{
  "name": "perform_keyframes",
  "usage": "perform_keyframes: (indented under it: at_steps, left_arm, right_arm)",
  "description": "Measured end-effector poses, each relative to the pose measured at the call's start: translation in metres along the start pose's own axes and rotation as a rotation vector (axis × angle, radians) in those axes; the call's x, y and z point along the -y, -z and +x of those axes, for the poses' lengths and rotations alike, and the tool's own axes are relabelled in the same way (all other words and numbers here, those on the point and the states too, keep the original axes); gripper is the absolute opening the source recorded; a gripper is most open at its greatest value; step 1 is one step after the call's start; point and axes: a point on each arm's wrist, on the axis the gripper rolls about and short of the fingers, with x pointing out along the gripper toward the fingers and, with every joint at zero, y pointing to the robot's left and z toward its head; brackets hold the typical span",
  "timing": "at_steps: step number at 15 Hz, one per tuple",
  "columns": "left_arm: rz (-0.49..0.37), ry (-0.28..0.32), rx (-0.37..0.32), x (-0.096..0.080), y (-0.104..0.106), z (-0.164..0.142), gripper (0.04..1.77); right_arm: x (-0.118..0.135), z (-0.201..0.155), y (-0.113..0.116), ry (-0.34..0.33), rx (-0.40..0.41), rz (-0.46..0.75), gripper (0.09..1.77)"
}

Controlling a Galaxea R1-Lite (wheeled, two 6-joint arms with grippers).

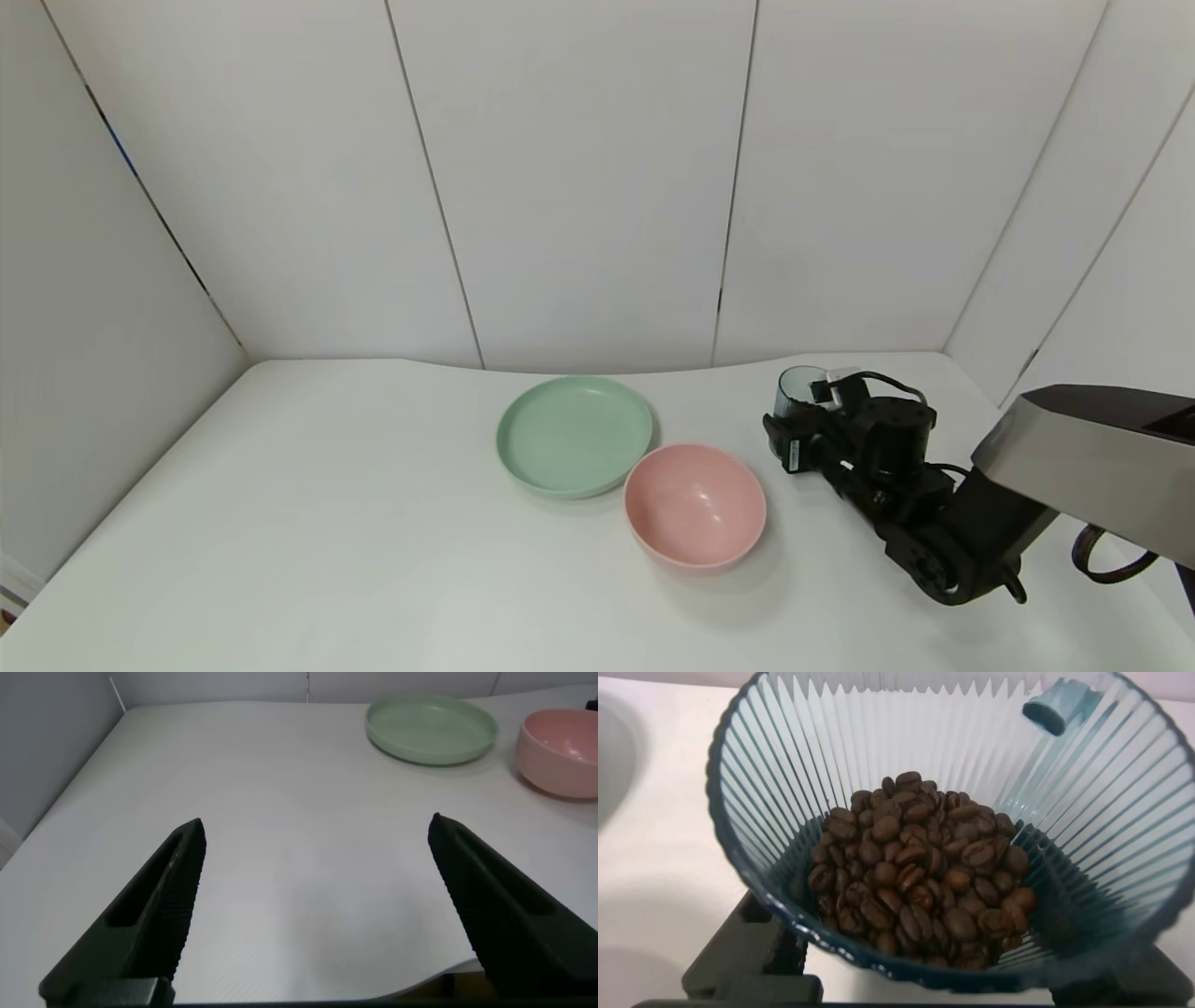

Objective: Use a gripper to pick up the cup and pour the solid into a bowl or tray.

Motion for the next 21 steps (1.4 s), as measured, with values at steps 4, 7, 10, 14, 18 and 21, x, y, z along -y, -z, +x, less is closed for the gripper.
perform_keyframes:
  at_steps: [4, 7, 10, 14, 18, 21]
  left_arm:
    - [0.0, 0.0, 0.0, 0.0, 0.0, 0.0, 1.72]
    - [0.0, 0.0, 0.0, 0.0, 0.0, 0.0, 1.72]
    - [0.0, 0.0, 0.0, 0.0, 0.0, 0.0, 1.72]
    - [0.0, 0.0, 0.0, 0.0, 0.0, 0.0, 1.72]
    - [0.0, 0.0, 0.0, 0.0, 0.0, 0.0, 1.72]
    - [0.0, 0.0, 0.0, 0.0, 0.0, 0.0, 1.72]
  right_arm:
    - [0.0, -0.001, -0.003, -0.002, 0.006, -0.01, 1.36]
    - [0.001, -0.004, -0.009, -0.004, 0.016, -0.032, 1.36]
    - [0.002, -0.009, -0.019, -0.01, 0.034, -0.071, 1.36]
    - [0.0, -0.021, -0.036, -0.019, 0.001, -0.112, 1.36]
    - [-0.006, -0.038, -0.065, -0.039, -0.076, -0.148, 1.36]
    - [-0.013, -0.052, -0.091, -0.061, -0.112, -0.187, 1.36]
